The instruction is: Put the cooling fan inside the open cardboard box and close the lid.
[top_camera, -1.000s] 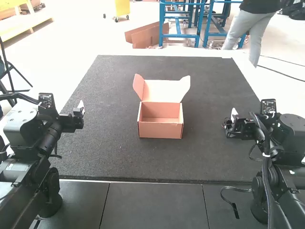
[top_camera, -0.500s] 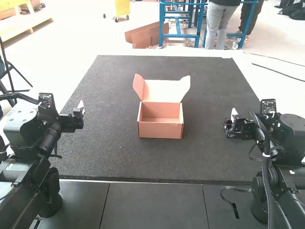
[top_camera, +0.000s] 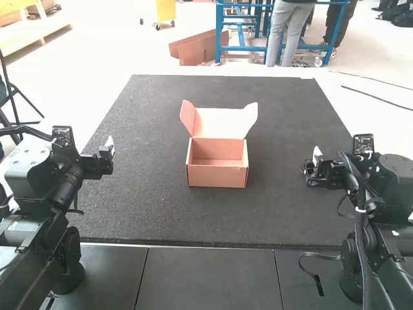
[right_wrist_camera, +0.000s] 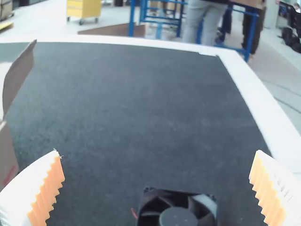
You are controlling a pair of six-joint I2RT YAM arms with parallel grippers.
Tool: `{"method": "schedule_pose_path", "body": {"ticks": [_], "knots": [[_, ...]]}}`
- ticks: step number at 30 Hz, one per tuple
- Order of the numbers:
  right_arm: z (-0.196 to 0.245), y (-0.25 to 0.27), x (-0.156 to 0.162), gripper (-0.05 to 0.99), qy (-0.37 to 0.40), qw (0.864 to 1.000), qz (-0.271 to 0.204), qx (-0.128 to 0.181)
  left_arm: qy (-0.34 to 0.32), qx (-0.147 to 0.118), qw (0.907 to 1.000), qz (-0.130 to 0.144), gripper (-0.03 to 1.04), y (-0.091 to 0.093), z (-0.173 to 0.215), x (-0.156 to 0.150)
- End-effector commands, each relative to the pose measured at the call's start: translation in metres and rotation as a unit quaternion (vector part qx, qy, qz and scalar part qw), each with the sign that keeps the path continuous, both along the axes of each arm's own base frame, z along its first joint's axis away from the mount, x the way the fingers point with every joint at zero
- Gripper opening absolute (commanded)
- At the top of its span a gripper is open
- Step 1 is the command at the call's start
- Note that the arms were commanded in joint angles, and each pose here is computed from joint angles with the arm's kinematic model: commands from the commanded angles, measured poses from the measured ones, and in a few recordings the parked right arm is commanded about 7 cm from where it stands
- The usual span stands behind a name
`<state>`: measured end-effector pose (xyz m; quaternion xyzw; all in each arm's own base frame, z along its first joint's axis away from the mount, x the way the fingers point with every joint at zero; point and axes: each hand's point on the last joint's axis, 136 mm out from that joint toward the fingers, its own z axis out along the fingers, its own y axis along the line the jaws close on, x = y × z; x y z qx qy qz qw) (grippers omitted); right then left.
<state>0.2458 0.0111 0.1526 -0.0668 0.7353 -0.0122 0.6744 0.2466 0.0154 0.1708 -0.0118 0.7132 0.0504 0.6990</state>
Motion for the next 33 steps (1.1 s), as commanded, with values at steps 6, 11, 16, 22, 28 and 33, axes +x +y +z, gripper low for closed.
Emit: {"method": "schedule_pose_path", "body": {"ticks": [6,11,16,22,28,33], "knots": [[-0.001,0.0,0.0,0.91,-0.001,1.0,0.0,0.002,-0.009,-0.004,0.9999,0.006,0.96,0.002,0.002,-0.001],[0.0,0.0,0.0,0.91,-0.001,1.0,-0.001,0.006,-0.01,-0.004,0.9999,0.006,0.96,0.002,0.003,-0.001],[0.004,-0.001,0.0,0.91,-0.01,1.0,-0.003,0.017,-0.02,-0.004,0.9998,0.006,0.97,0.002,0.008,-0.001],[0.044,-0.008,0.0,0.91,-0.089,0.995,-0.023,0.037,-0.077,-0.002,0.997,0.005,0.97,0.002,0.036,-0.003],[0.078,-0.016,-0.006,0.91,-0.149,0.987,-0.044,0.045,-0.135,0.0,0.9908,0.003,0.97,0.002,0.066,-0.009],[0.098,-0.017,-0.009,0.91,-0.162,0.985,-0.046,0.046,-0.156,0.0,0.9877,0.0,0.97,0.0,0.087,-0.014]]}}
